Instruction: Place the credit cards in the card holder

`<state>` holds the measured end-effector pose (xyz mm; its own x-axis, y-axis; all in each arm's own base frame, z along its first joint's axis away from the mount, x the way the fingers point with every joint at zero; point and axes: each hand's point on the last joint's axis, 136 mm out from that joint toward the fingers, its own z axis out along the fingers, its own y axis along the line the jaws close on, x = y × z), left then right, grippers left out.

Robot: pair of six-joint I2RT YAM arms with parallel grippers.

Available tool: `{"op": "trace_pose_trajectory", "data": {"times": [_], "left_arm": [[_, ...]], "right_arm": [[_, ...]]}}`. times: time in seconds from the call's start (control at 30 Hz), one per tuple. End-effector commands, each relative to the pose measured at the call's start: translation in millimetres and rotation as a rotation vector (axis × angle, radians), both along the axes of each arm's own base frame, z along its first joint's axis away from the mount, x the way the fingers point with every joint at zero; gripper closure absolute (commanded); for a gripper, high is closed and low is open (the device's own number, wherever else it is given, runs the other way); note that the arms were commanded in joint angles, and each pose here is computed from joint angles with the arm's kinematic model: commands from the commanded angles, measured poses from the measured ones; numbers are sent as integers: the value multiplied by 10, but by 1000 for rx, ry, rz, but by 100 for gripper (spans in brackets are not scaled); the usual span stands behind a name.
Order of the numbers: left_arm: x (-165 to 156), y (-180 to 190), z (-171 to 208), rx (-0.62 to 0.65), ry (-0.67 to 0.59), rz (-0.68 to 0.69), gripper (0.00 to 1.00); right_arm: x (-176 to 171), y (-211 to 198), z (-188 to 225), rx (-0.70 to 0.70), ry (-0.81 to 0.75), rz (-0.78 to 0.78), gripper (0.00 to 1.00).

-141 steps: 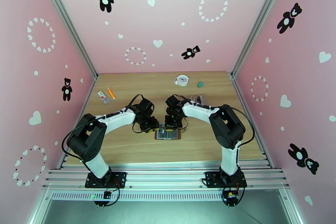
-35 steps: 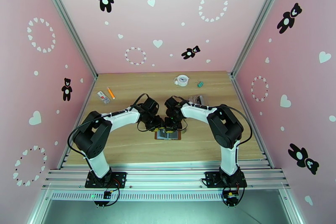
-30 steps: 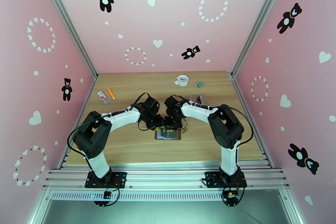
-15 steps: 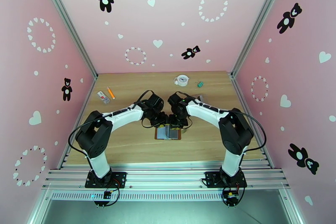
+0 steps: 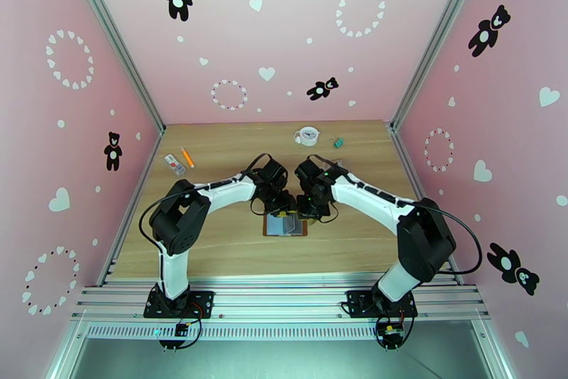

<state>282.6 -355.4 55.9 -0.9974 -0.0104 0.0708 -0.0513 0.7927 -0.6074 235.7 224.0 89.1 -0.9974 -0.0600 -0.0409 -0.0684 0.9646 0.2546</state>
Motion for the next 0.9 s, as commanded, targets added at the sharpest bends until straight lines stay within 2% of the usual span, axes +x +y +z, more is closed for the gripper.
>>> {"op": "trace_pose_trajectory", "data": {"times": [0.0, 0.2, 0.37, 0.5, 0.63, 0.87], "left_arm": [[53, -125, 143, -39, -31, -32, 65], [101, -187, 286, -68, -51, -65, 62], [136, -86, 333, -57, -70, -36, 62], [144, 121, 288, -25, -68, 18, 62], [79, 355, 170, 21, -45, 50, 62], [-57, 564, 21, 59, -23, 85, 62]], "right_arm": [[-37, -137, 71, -14, -12, -29, 80], [46, -241, 128, -9, -19, -49, 80], [190, -299, 156, -7, -33, -59, 79], [499, -410, 212, -7, -58, -88, 76], [867, -667, 216, -65, -64, -126, 71], [1396, -1164, 300, -239, -116, -168, 66]]}}
